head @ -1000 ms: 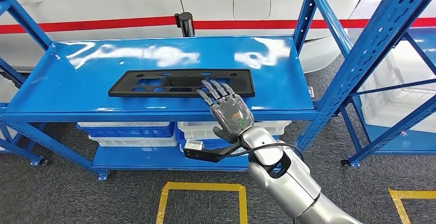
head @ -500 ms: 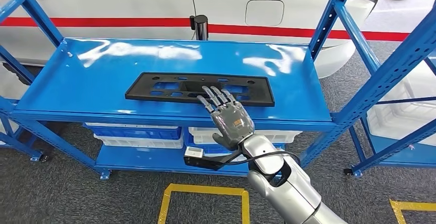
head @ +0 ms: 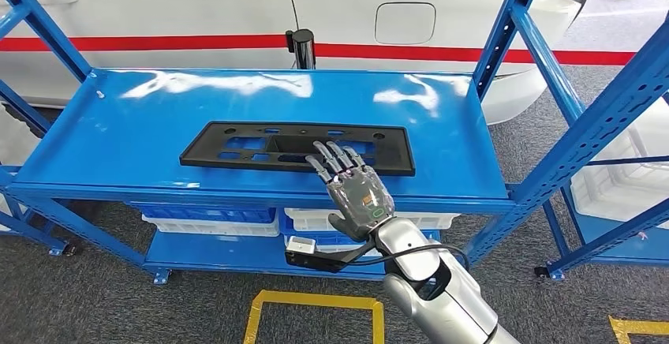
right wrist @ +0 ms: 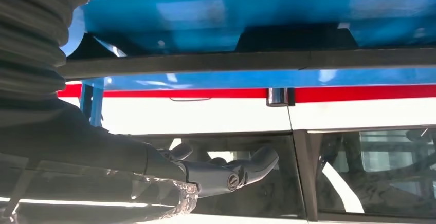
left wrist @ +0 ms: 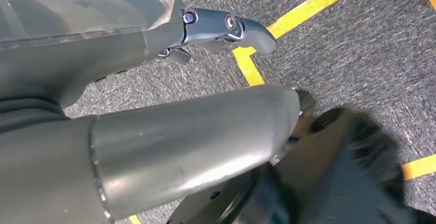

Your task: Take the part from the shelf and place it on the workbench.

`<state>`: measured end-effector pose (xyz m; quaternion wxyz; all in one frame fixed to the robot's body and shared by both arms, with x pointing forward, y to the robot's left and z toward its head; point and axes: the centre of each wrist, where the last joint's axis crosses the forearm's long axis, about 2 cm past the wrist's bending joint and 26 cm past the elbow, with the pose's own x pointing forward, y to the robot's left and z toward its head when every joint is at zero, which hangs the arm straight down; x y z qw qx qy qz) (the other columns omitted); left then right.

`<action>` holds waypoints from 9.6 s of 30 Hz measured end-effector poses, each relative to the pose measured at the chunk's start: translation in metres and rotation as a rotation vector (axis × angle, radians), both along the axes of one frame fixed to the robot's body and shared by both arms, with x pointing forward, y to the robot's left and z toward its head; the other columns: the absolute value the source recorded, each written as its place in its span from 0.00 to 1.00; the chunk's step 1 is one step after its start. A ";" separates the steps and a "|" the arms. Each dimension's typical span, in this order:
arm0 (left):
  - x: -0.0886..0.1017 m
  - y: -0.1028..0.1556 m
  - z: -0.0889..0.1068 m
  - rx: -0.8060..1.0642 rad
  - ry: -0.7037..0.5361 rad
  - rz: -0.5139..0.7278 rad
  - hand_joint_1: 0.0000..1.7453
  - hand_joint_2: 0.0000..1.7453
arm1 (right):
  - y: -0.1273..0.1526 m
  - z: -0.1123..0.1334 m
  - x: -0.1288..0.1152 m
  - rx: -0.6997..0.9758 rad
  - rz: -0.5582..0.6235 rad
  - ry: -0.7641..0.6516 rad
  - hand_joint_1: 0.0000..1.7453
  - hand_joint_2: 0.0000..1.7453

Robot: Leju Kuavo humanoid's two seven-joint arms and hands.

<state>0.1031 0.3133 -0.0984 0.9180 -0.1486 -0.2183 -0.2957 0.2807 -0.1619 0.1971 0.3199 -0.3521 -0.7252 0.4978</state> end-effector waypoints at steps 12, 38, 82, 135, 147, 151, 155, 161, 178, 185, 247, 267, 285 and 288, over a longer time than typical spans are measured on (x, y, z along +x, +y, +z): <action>-0.001 0.003 0.000 -0.018 -0.015 0.039 0.00 0.00 | 0.007 0.010 0.005 0.008 0.026 -0.019 0.00 1.00; 0.010 0.000 0.003 0.001 0.001 0.039 0.00 0.00 | 0.003 0.003 0.018 -0.041 -0.022 0.018 0.00 1.00; 0.012 -0.015 0.003 0.022 0.010 0.018 0.00 0.00 | -0.014 -0.020 0.029 -0.218 -0.231 0.124 1.00 1.00; 0.000 -0.021 -0.001 -0.086 -0.039 0.174 0.00 0.00 | -0.056 0.085 -0.021 1.212 0.714 -0.027 1.00 1.00; -0.006 -0.021 -0.002 -0.096 -0.036 0.191 0.00 0.00 | -0.057 0.077 -0.018 1.197 0.692 0.015 1.00 1.00; -0.006 -0.020 -0.002 -0.104 -0.050 0.193 0.00 1.00 | -0.057 0.078 -0.016 1.191 0.680 0.033 1.00 1.00; -0.007 -0.017 -0.002 -0.100 -0.050 0.193 0.00 1.00 | -0.054 0.081 -0.013 1.183 0.680 0.042 1.00 1.00; -0.009 -0.014 -0.003 -0.073 -0.013 0.183 0.00 1.00 | -0.049 0.082 -0.012 1.164 0.688 0.052 1.00 1.00; -0.011 -0.012 -0.003 -0.090 -0.023 0.218 0.00 1.00 | -0.040 0.087 -0.012 1.132 0.702 0.061 1.00 1.00; -0.008 -0.014 -0.003 -0.093 -0.024 0.218 0.00 1.00 | -0.041 0.084 -0.012 1.130 0.693 0.072 1.00 1.00; 0.013 -0.024 0.002 -0.079 -0.047 0.149 0.00 1.00 | -0.062 0.058 -0.036 1.117 0.582 -0.016 1.00 1.00; 0.011 -0.019 0.002 -0.076 -0.064 0.135 0.00 1.00 | -0.062 0.053 -0.039 1.086 0.560 -0.016 1.00 1.00; 0.006 -0.021 0.001 -0.082 -0.061 0.138 0.00 1.00 | -0.064 0.049 -0.041 1.077 0.554 -0.012 1.00 1.00; 0.006 -0.022 0.001 -0.086 -0.059 0.135 0.00 1.00 | -0.064 0.048 -0.042 1.076 0.554 -0.012 1.00 1.00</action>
